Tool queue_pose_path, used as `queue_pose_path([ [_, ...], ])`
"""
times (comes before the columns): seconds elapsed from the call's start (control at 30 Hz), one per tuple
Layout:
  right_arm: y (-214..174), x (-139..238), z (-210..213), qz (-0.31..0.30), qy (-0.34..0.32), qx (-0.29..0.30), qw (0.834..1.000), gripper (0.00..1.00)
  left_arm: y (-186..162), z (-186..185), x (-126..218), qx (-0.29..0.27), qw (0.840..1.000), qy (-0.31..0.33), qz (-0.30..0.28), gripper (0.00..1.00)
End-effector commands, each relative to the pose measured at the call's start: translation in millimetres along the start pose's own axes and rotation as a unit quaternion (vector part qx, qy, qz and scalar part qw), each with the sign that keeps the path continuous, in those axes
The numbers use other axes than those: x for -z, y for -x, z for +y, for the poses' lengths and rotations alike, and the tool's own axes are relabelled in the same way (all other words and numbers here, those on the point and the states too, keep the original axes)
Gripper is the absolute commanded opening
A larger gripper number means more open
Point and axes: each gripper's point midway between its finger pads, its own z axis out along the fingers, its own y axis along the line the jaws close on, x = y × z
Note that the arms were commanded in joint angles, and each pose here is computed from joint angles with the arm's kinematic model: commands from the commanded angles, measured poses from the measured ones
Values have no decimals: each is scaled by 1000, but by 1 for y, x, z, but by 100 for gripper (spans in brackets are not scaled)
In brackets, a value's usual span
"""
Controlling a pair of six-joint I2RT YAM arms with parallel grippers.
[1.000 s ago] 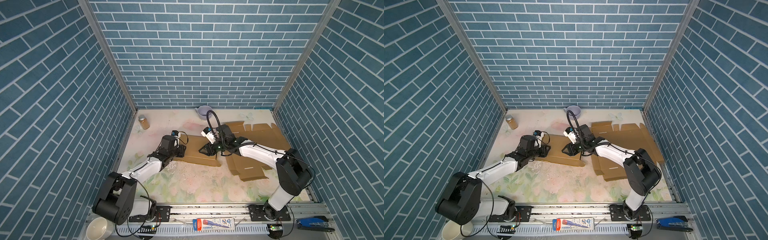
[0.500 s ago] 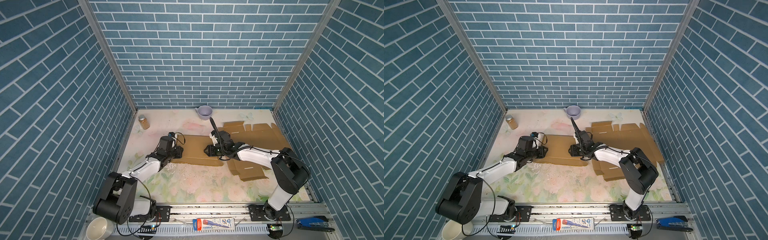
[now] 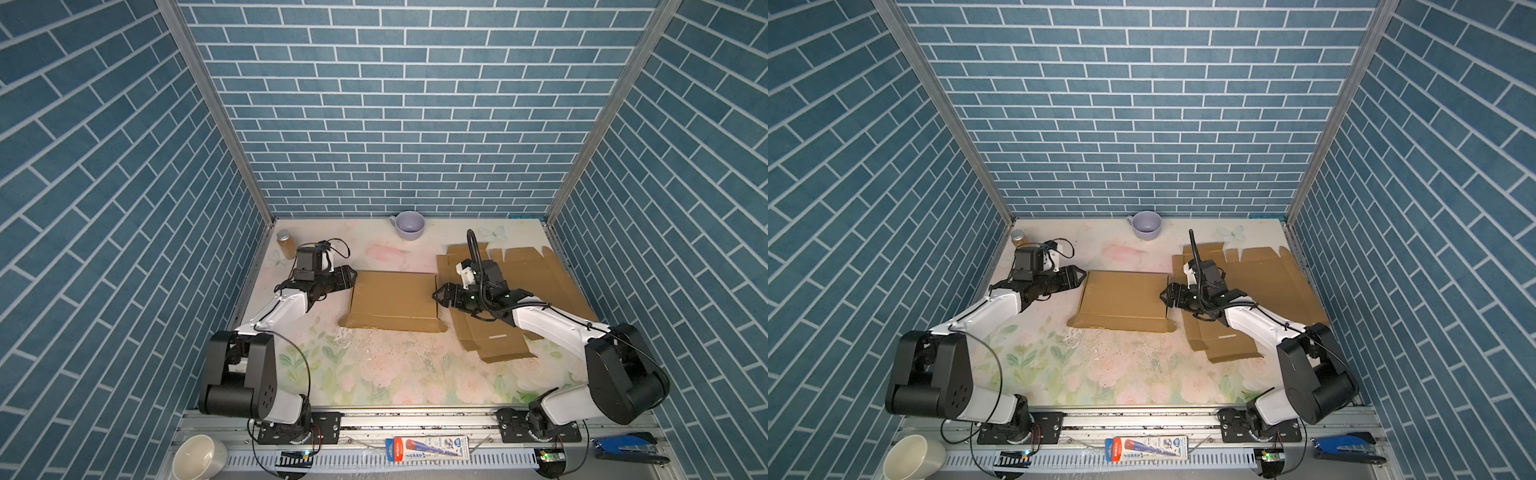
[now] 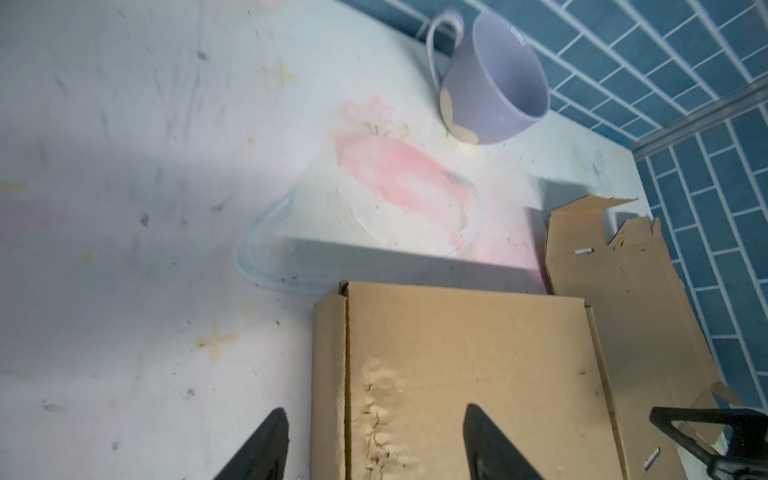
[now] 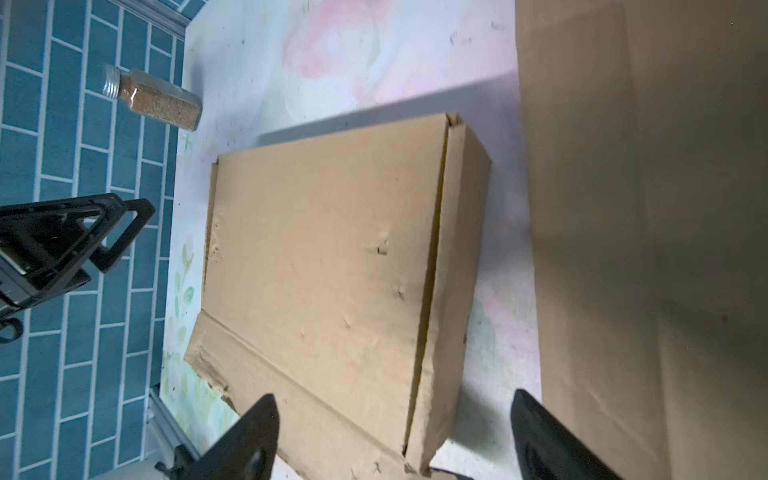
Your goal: Fold the paper box
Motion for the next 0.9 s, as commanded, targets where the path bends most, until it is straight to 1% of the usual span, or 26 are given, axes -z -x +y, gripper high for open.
queue_pose_path([
  [0.0,-7,-7,10,29,55,-35,997,89,-17,0,-10,9,999,-16,50,71],
  [0.13,-2,-14,11,34,81,-53,995,90,-29,9,-22,24,998,-10,65,72],
  [0.23,-4,-21,9,49,89,-62,993,93,-35,12,-32,42,997,-22,62,69],
  [0.37,-8,-26,2,66,95,-74,990,97,-49,26,-42,66,994,-11,81,59],
  [0.47,-11,-26,1,75,100,-80,989,99,-59,35,-47,93,991,0,99,45],
  [0.67,-16,-31,0,88,111,-94,985,99,-81,52,-44,104,985,20,133,23],
  [0.77,-19,-36,-1,97,116,-104,983,99,-86,61,-41,116,983,21,139,19],
  [0.87,-22,-39,-2,105,120,-114,981,99,-87,66,-38,121,982,24,142,17],
])
